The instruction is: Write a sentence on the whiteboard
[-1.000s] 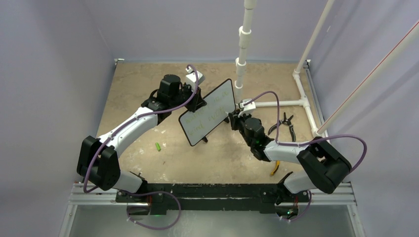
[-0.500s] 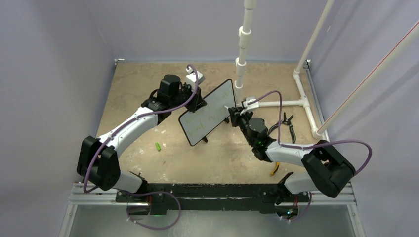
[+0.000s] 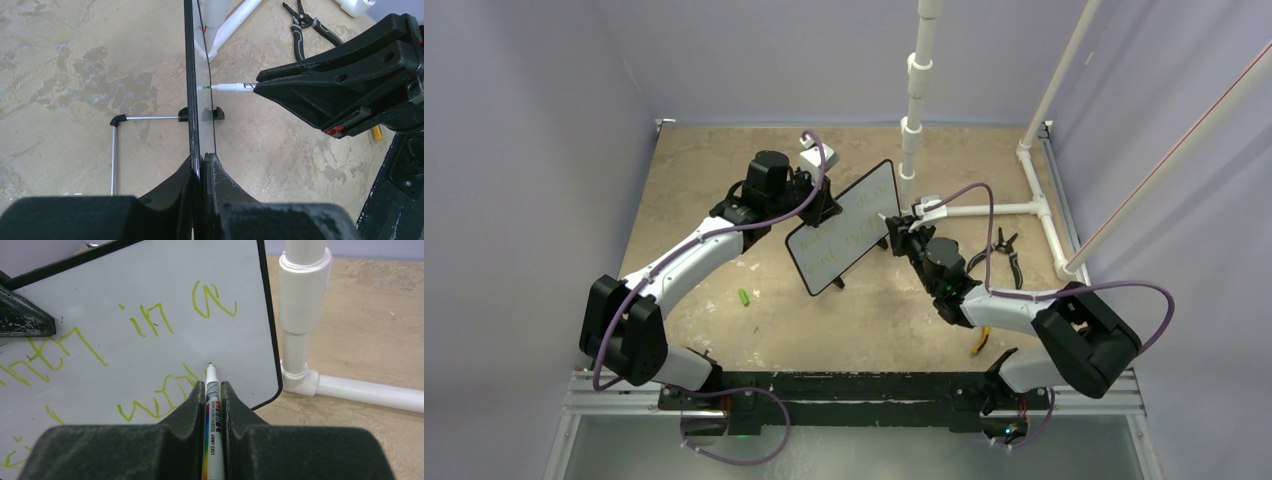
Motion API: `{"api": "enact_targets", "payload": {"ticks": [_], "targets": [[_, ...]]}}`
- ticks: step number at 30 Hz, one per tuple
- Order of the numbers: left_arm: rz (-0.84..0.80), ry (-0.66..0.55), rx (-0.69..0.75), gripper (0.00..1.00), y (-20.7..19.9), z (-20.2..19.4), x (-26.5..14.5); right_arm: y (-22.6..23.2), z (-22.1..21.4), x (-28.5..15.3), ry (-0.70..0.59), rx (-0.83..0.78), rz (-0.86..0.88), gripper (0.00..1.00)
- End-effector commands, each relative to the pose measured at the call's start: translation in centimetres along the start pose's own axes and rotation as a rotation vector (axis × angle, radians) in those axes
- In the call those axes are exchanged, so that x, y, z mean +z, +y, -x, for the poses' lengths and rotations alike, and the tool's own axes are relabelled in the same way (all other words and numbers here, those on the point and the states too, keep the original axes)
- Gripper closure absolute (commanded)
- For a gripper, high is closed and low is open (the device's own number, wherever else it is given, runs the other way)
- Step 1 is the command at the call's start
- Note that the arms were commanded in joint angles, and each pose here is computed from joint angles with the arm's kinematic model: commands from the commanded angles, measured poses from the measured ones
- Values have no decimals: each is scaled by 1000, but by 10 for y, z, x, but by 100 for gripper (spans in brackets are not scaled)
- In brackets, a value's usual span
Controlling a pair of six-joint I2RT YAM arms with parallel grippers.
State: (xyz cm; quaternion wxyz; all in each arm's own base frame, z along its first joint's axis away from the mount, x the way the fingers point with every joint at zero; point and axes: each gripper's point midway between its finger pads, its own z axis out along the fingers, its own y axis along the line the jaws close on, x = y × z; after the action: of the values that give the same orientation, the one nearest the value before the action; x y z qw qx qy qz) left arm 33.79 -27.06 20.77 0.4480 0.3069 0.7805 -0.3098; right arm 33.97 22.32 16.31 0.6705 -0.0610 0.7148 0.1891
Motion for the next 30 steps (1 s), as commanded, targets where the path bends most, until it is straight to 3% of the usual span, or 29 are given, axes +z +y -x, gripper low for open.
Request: {"api": "enact_targets", "payload": {"ticks": [1, 10, 30], "targets": [[-55, 11, 36, 100, -11, -6, -3, 4, 4, 9, 0, 17, -6, 100], [-51, 10, 37, 100, -10, -5, -3, 1, -13, 10, 58, 30, -25, 100], [-54, 15, 34, 100, -10, -7, -2, -9, 1, 17, 15, 19, -98, 100]]}}
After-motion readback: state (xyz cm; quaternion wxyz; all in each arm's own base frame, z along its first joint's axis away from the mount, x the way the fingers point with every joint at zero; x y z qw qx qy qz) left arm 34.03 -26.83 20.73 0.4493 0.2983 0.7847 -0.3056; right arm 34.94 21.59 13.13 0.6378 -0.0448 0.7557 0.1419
